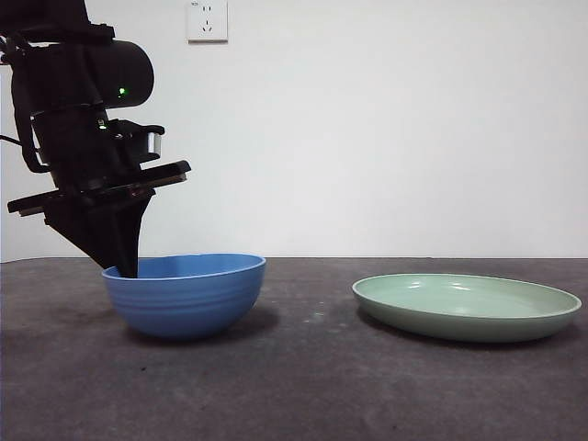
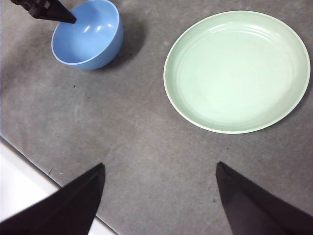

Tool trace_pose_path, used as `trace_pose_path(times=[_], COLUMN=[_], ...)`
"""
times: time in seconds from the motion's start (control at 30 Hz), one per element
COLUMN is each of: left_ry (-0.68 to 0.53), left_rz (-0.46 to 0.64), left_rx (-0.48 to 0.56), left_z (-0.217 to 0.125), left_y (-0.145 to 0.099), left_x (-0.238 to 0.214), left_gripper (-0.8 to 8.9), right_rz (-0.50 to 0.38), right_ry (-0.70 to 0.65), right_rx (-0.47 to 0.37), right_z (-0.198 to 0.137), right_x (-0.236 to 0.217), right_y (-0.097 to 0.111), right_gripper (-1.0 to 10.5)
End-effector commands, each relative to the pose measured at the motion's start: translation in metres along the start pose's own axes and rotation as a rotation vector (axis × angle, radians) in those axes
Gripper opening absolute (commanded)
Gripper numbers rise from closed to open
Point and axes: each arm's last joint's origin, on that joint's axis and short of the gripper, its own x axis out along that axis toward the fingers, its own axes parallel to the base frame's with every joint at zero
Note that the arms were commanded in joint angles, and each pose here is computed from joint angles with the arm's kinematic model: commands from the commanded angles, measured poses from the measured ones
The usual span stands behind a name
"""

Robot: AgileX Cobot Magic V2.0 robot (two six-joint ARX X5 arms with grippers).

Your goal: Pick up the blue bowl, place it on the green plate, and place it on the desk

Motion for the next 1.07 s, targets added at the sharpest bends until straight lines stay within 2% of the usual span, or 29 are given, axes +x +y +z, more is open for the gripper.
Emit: trace_pose_path(times=[0.03,0.23,0.6,0.83,1.07], left_ry=[-0.041,-0.127,-0.269,-0.283,-0.243], left_rz=[-0.035,-0.062,-0.153,-0.189,-0.214], left_rx=[-0.003,0.028,0.115,0.139,0.177], left_z=[0.008,0.014,0.035,0.052,0.075], left_y=[-0.006,-0.023,-0.075,-0.100,-0.134], left_x=[-0.008,-0.038,-0.074,-0.067,-0.037], left_gripper=[0.11,0.11,0.11,0.12,0.12], right_rz=[0.001,0.001,-0.018,-0.068,-0.154], right_ry=[-0.017,-0.019,-0.032,-0.091,-0.108], right_rx=[-0.003,0.000,0.048,0.045,0.039], right_z=[0.004,0.004,0.005,0.008,0.009], right_x=[-0.003,-0.003,-0.005,-0.026,-0.054], right_y=[0.002,0.002,0.002,0.011,0.023], right_gripper=[3.6,3.6,3.6,3.6,3.6])
